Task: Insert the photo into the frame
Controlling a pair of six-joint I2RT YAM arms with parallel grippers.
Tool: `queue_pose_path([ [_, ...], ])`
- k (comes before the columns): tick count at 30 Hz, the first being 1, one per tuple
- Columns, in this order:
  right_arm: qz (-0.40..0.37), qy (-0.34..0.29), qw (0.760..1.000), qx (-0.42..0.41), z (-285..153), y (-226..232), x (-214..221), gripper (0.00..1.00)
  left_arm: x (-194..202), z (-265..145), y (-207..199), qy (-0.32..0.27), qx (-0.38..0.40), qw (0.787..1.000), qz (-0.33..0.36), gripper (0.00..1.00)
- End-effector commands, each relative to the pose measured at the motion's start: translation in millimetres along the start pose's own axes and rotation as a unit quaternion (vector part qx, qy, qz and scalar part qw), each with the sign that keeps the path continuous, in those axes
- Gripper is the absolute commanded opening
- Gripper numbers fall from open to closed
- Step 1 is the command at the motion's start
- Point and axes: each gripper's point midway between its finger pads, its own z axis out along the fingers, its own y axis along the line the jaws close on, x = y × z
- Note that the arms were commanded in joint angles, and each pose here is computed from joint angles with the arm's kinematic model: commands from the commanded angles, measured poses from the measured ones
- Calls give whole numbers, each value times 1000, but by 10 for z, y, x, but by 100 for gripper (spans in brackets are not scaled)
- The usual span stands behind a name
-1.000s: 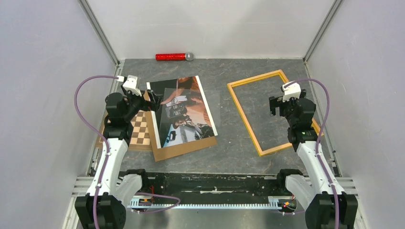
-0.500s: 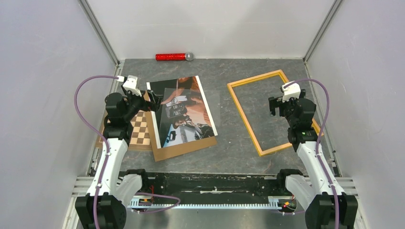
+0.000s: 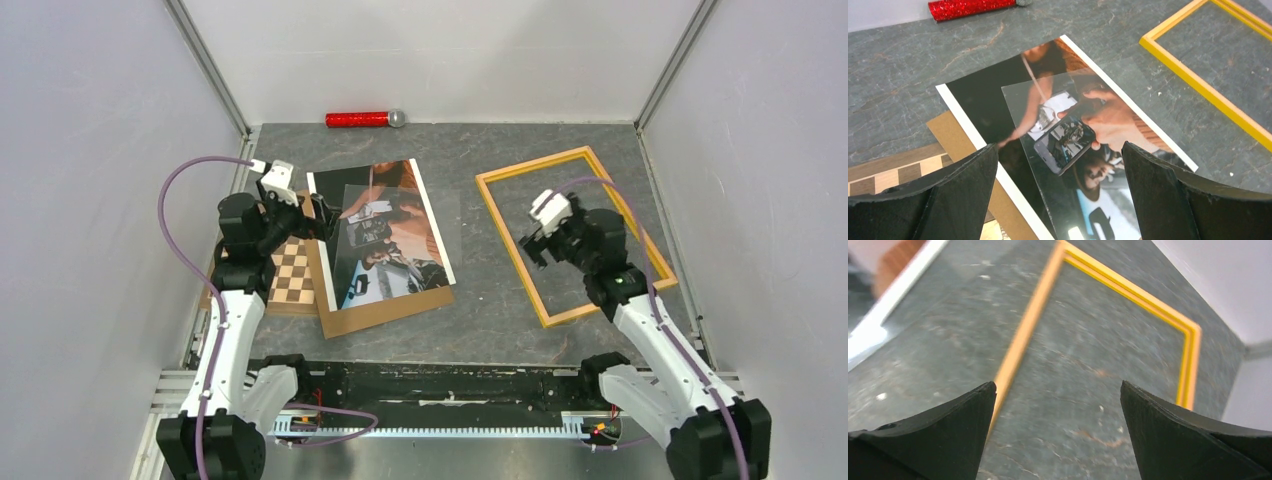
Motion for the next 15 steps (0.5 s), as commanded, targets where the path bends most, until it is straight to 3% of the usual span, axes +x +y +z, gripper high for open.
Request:
queue_pose_path([
  [1, -113, -6, 992, -58, 28, 392, -106, 98, 11, -84, -53, 20, 19, 999, 42, 100],
  [8, -184, -38, 971, -146, 98, 1140, -172, 98, 164, -116, -74, 45, 22, 998, 36, 100],
  [15, -195, -75, 958, -195, 8, 1549, -328, 98, 240, -72, -93, 69, 31, 997, 9, 99],
])
